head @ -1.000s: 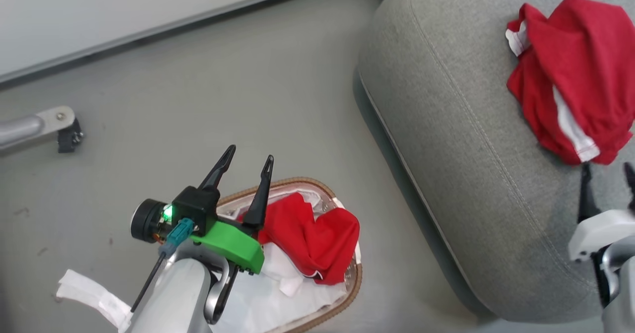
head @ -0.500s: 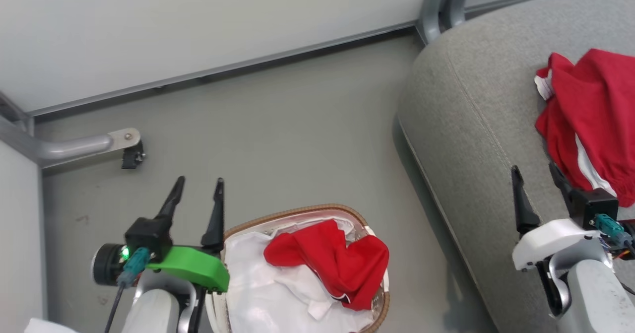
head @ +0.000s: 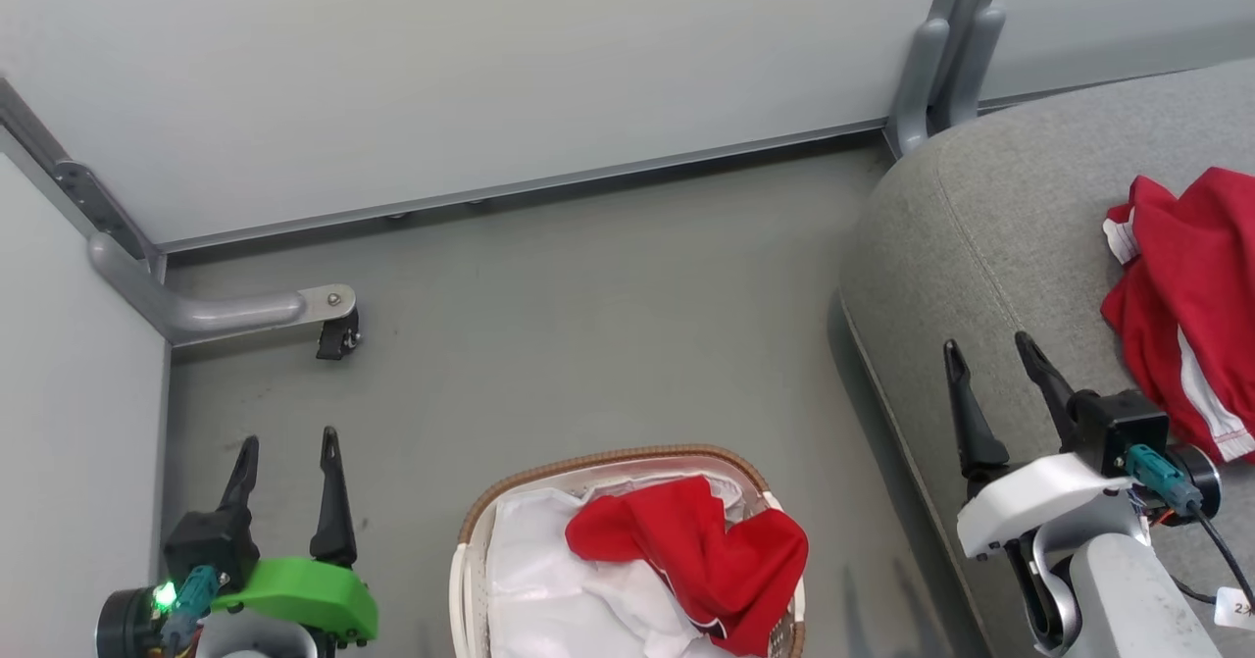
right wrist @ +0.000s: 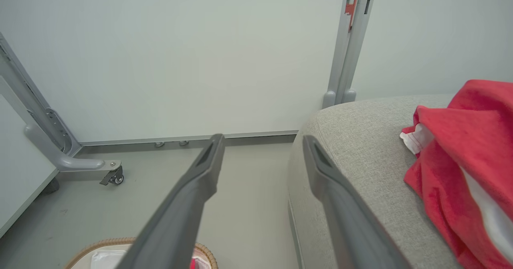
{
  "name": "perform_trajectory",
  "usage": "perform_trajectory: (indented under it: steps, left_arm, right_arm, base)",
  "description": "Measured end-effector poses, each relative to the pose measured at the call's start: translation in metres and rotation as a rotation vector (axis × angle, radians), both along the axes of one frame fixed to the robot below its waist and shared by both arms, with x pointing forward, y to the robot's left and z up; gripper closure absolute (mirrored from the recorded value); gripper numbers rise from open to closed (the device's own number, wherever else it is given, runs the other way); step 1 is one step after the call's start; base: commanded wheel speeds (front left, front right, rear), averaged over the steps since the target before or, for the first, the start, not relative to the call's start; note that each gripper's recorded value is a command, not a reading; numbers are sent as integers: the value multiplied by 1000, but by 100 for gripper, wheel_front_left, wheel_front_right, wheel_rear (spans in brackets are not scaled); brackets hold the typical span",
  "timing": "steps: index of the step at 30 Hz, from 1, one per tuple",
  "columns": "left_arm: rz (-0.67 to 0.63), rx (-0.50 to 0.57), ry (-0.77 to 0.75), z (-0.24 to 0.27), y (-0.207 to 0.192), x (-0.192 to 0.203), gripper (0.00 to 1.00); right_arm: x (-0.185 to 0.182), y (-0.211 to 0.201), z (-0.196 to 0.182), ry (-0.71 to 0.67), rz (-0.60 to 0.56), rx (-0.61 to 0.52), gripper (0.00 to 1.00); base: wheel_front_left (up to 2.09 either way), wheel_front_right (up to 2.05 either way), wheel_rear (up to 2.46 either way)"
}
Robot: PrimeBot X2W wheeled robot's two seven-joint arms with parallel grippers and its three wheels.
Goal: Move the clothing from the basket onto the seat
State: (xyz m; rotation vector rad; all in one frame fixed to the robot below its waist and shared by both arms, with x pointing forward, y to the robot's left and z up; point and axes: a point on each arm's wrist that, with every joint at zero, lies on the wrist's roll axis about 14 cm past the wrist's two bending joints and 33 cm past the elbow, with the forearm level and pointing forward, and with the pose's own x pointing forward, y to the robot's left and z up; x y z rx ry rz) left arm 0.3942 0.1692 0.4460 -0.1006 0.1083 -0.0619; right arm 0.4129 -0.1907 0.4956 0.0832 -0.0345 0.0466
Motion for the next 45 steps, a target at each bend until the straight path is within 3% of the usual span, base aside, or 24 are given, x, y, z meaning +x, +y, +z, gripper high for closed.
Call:
perform_trajectory:
  steps: [11,20,33,45]
  left_arm:
    - [70,-26,18,-5,17,-36,0]
    - [41,-46,33,-9,5,-35,0]
    - [-189,-107,103,-33,-70,8,0]
    - [-396,-157,263,-95,-145,44,0]
  right_arm:
    - [-15,15,-2,6,31,23,0]
    - [-14,18,-5,14,38,23,0]
    - [23,22,4,-26,54,14,0]
    - [58,14,-23,18,43,27,0]
  base:
    - [0,0,0]
    - [0,0,0]
    - [0,0,0]
    - [0,0,0]
